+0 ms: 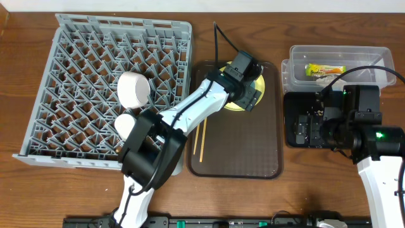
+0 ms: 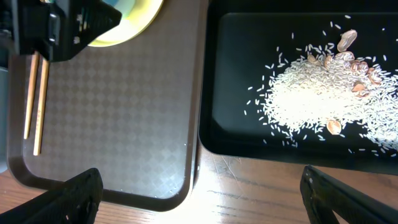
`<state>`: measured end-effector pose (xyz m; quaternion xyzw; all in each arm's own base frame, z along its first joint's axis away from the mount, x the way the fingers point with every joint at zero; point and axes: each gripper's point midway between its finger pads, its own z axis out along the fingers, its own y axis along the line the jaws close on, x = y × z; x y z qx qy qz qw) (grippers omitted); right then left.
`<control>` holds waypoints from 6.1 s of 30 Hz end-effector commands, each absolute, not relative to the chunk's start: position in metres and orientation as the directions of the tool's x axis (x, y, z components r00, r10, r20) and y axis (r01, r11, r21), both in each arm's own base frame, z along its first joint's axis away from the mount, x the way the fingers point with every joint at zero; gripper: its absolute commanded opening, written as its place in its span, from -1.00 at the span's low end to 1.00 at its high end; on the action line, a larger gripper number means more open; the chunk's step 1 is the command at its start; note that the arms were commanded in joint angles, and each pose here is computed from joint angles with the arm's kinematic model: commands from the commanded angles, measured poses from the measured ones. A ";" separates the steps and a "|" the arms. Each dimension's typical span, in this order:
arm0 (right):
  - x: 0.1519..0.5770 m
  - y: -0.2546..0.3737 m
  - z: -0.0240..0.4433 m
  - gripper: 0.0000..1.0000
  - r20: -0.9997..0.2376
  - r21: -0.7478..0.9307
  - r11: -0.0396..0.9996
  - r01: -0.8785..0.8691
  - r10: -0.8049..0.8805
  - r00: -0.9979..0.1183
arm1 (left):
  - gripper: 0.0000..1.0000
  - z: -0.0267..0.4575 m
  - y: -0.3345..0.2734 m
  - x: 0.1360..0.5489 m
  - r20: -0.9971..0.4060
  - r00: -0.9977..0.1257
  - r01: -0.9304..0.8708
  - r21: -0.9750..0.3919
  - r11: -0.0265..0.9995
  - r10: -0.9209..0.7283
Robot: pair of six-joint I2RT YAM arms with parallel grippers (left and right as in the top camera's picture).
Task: Sort waste into correct bins and load items into the dishwasher
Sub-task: 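Reach the left gripper to the blue bowl and grasp its rim, then carry the blue bowl with the left gripper into the dish rack, then reach the left gripper to the chopsticks on the brown tray and grasp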
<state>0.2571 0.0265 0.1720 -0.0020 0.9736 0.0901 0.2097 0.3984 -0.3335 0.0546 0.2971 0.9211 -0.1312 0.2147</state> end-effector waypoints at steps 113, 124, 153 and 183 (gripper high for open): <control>0.256 0.023 0.176 0.98 -0.406 0.173 0.985 -0.022 0.051 -0.912 | 0.12 0.231 -0.002 0.470 -0.493 -0.801 0.200 -0.755 0.625 -0.339; 0.256 0.023 0.176 0.98 -0.407 0.173 0.985 -0.022 0.051 -0.912 | 0.33 0.243 -0.054 0.382 -0.459 -0.882 0.109 -0.414 0.904 -0.104; 0.256 0.023 0.176 0.99 -0.403 0.173 0.985 -0.021 0.051 -0.914 | 0.47 0.066 -0.210 0.268 -0.080 -0.979 0.198 -0.127 0.972 0.188; 0.256 0.023 0.176 0.99 -0.404 0.173 0.985 -0.022 0.051 -0.914 | 0.46 0.005 -0.227 0.281 -0.085 -0.966 0.247 -0.043 0.968 0.243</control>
